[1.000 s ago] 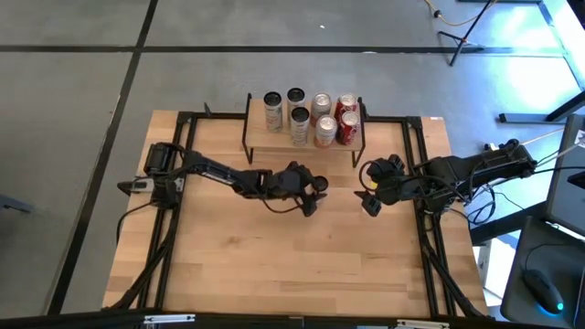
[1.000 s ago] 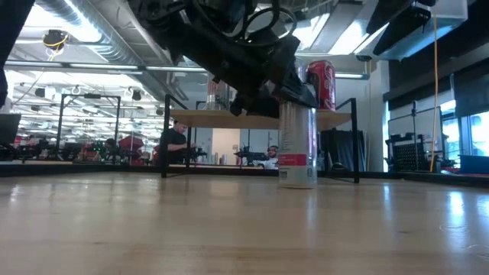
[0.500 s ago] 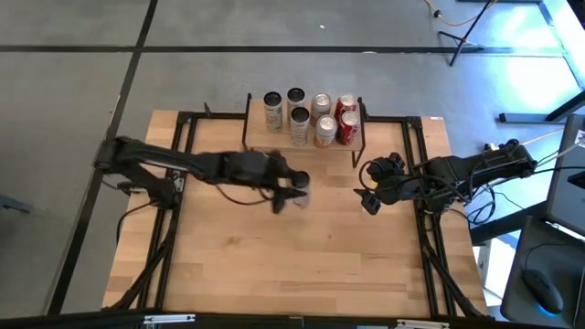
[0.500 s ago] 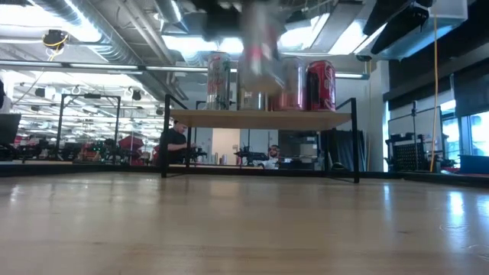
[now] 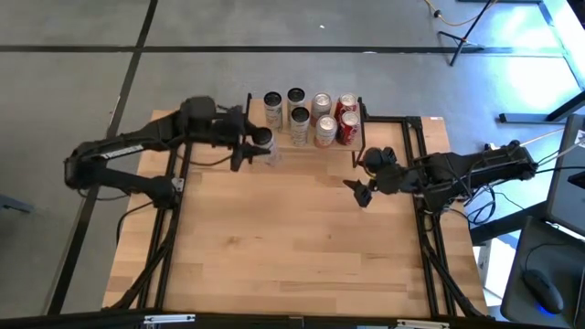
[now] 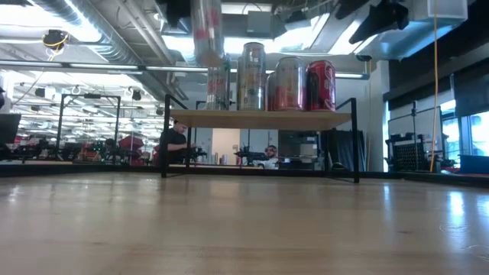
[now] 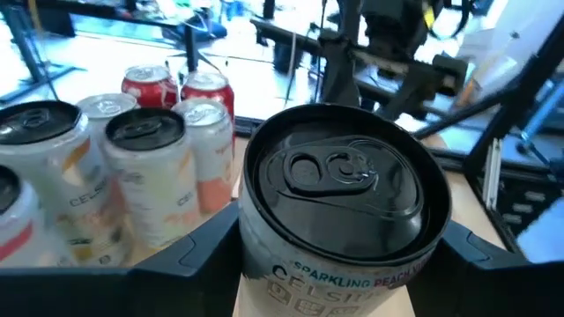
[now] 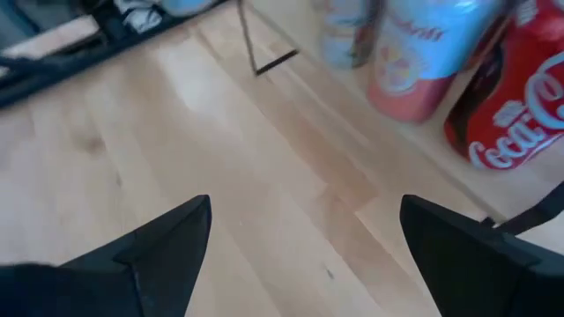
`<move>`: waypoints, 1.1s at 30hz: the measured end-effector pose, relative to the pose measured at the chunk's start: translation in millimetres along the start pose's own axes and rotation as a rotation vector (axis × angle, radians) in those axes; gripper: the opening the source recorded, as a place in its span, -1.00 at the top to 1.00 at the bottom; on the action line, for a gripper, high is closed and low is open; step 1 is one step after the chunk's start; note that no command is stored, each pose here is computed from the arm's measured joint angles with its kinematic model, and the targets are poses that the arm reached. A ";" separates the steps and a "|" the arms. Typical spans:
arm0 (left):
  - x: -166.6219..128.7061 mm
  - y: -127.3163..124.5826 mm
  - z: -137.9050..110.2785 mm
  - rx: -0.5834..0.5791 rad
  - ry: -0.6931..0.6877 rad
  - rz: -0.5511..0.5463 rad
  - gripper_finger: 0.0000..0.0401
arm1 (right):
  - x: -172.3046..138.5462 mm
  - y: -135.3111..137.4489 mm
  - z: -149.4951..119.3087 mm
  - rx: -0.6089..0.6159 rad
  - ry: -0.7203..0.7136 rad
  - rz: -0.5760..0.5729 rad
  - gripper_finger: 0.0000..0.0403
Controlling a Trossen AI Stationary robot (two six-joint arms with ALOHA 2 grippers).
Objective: Place canned beverage on shelf
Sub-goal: Put the white pink soda can on the shelf aligned with the other white pink soda can
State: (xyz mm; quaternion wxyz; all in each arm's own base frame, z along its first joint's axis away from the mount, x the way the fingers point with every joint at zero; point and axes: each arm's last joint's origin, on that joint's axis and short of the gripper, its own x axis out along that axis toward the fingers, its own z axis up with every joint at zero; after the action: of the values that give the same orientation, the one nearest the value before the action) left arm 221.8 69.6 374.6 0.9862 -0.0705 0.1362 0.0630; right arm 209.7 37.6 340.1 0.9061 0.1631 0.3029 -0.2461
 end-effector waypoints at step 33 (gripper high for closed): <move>45.8 108.6 -32.6 0.044 0.135 0.081 -0.15 | 16.6 -26.4 19.8 0.080 0.026 -0.019 -0.77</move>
State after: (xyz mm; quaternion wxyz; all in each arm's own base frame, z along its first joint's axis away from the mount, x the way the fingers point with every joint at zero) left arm 241.6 176.0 317.6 0.9728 -0.0472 0.2063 0.0947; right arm 216.2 1.2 340.9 0.8925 0.1994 0.3061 -0.2647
